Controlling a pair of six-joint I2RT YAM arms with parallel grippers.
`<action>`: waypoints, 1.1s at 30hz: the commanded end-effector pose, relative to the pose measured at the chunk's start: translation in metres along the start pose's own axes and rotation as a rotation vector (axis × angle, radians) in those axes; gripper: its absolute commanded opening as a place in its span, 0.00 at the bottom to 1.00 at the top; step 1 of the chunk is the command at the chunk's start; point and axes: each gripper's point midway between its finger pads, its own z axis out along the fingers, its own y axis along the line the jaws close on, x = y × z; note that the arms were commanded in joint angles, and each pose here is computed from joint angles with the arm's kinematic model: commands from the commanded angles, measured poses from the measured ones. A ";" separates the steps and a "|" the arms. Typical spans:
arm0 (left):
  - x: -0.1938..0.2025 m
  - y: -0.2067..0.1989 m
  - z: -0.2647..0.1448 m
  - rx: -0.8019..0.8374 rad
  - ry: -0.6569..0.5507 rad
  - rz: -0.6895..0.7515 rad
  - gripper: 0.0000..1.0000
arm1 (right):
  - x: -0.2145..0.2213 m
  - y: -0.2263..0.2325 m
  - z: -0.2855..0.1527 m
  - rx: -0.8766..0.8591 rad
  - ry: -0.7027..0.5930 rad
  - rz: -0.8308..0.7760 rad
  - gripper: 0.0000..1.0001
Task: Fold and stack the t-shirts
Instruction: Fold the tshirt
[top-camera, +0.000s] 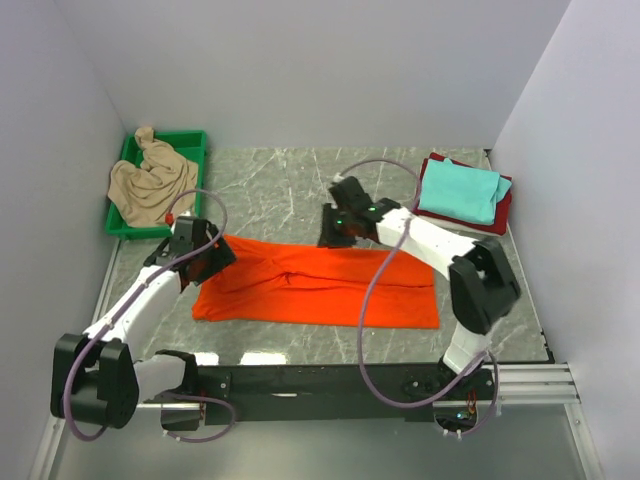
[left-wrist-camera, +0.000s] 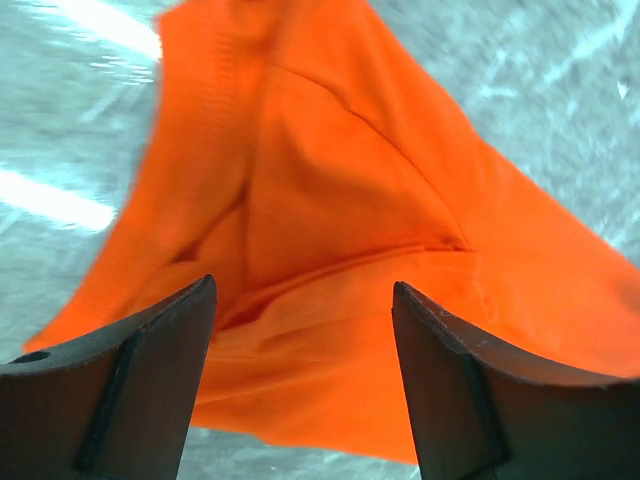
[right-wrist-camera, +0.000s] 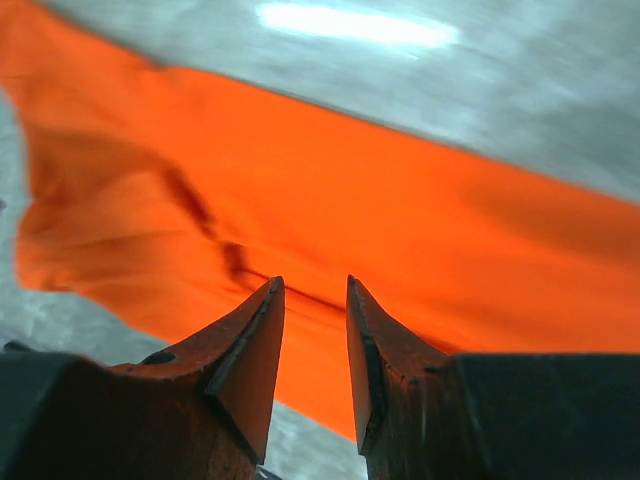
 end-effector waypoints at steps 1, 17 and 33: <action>-0.007 0.011 -0.005 -0.008 -0.047 -0.069 0.77 | -0.023 0.060 0.013 -0.153 -0.046 -0.084 0.38; 0.021 0.019 -0.001 0.050 0.021 -0.132 0.73 | 0.019 0.133 0.103 -0.277 0.083 -0.277 0.38; 0.028 0.028 0.001 0.030 0.032 -0.131 0.72 | 0.028 0.144 0.105 -0.312 0.112 -0.295 0.25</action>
